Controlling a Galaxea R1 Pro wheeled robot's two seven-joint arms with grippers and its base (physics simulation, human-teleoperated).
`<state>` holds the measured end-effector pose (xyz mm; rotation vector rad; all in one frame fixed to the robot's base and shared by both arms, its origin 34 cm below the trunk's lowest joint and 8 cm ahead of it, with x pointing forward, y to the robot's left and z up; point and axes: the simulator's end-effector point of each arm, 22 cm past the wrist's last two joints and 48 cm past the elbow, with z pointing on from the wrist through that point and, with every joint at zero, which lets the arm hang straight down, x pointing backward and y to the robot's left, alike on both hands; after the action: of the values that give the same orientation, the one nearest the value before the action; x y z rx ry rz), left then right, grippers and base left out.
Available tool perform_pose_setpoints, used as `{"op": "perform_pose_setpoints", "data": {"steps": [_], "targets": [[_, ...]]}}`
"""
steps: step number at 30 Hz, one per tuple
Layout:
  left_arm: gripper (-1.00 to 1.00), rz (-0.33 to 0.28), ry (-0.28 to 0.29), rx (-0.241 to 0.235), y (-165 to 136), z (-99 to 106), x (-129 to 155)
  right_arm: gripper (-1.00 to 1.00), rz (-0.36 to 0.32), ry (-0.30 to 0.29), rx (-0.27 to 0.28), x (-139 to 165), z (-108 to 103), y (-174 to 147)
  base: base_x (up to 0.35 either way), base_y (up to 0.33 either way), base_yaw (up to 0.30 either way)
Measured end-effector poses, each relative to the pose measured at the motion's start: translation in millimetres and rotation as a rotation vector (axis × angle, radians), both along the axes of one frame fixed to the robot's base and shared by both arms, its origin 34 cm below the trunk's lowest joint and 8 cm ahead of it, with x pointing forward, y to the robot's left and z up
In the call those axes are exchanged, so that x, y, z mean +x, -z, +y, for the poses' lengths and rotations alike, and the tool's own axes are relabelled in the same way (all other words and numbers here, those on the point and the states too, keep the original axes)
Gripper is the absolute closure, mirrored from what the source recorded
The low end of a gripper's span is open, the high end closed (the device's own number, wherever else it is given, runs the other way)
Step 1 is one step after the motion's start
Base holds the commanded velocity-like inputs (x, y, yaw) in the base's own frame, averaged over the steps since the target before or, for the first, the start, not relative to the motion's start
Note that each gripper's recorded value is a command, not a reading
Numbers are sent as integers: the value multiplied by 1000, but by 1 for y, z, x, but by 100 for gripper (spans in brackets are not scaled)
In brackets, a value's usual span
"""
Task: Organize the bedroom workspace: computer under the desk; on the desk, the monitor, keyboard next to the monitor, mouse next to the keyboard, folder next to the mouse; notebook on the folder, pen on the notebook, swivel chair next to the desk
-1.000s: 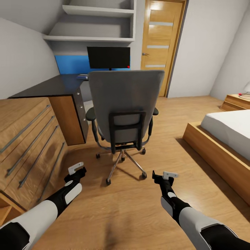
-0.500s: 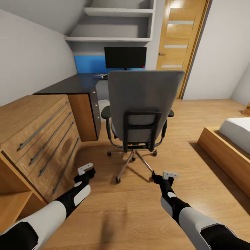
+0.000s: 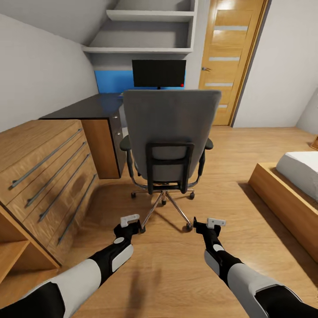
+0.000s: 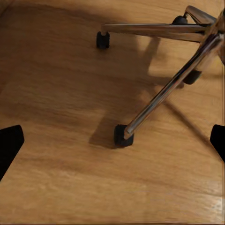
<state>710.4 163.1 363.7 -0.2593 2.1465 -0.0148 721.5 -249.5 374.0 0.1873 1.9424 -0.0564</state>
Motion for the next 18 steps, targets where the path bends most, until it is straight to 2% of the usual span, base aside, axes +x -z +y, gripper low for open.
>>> {"op": "perform_pose_setpoints", "data": {"steps": [5,18], "targets": [[-100,0,49,33,2,-11,-4,-100,2,-1,1,0,1,0,0,-59,0],[-100,1,68,47,3,-16,-6,-100,5,-4,1,0,3,1,0,-6,0]]}}
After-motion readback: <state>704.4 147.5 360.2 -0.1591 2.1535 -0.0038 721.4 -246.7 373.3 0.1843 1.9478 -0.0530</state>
